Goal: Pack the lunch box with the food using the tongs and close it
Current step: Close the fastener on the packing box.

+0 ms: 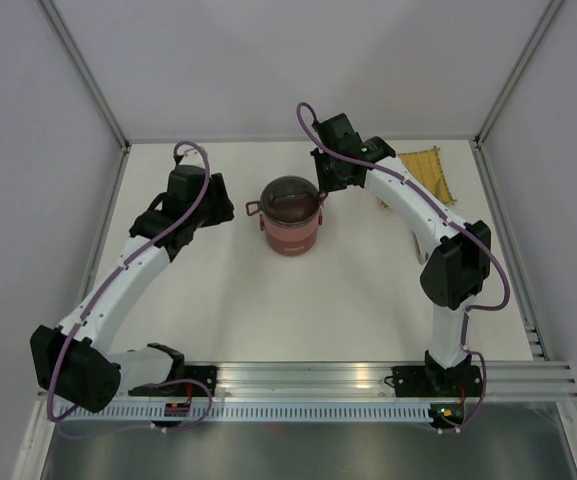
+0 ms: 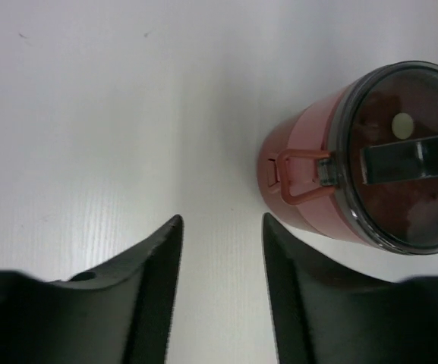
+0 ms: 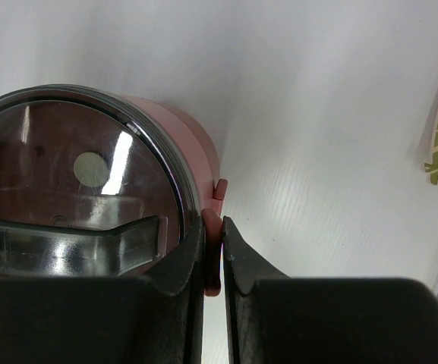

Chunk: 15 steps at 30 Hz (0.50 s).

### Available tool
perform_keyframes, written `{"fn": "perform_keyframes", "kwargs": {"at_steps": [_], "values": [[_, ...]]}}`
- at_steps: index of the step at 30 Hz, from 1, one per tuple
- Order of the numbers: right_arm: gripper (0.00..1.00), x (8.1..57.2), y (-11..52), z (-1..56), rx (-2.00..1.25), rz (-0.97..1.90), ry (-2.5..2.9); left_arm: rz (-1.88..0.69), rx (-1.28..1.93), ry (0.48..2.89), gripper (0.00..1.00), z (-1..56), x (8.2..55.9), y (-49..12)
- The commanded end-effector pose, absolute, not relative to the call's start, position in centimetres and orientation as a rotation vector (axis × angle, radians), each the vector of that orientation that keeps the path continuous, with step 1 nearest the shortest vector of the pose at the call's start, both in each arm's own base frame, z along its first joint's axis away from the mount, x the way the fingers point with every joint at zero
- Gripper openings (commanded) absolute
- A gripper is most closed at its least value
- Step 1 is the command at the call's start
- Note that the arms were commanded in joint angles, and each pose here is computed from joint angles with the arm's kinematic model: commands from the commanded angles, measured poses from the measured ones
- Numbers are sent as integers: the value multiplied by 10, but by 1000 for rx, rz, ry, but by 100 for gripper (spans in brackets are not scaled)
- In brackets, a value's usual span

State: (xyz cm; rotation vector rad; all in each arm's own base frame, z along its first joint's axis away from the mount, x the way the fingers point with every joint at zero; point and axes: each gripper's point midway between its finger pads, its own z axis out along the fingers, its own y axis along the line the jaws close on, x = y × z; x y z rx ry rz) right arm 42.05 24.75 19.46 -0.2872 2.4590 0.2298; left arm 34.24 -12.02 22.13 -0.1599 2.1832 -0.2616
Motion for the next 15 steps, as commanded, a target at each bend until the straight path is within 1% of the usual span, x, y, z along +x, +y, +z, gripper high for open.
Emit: {"fn": "perform_keyframes", "kwargs": {"at_steps": [1,3,4,7,10,15], "values": [[1,413,224,182,-288,123,2510,-133,-177,2197,48,214,351,-102],[1,414,226,183,-292,137,2499,-120,-188,2228,38,201,360,-98],[0,415,226,184,-294,138,2497,-115,-180,2262,30,187,365,-100],[0,415,226,182,-294,135,2503,-155,-172,2302,22,171,374,-108],[1,416,227,180,-299,134,2506,-195,-177,2321,16,161,379,-117],[0,416,228,181,-307,139,2501,-271,-149,2336,10,154,397,-135]]}}
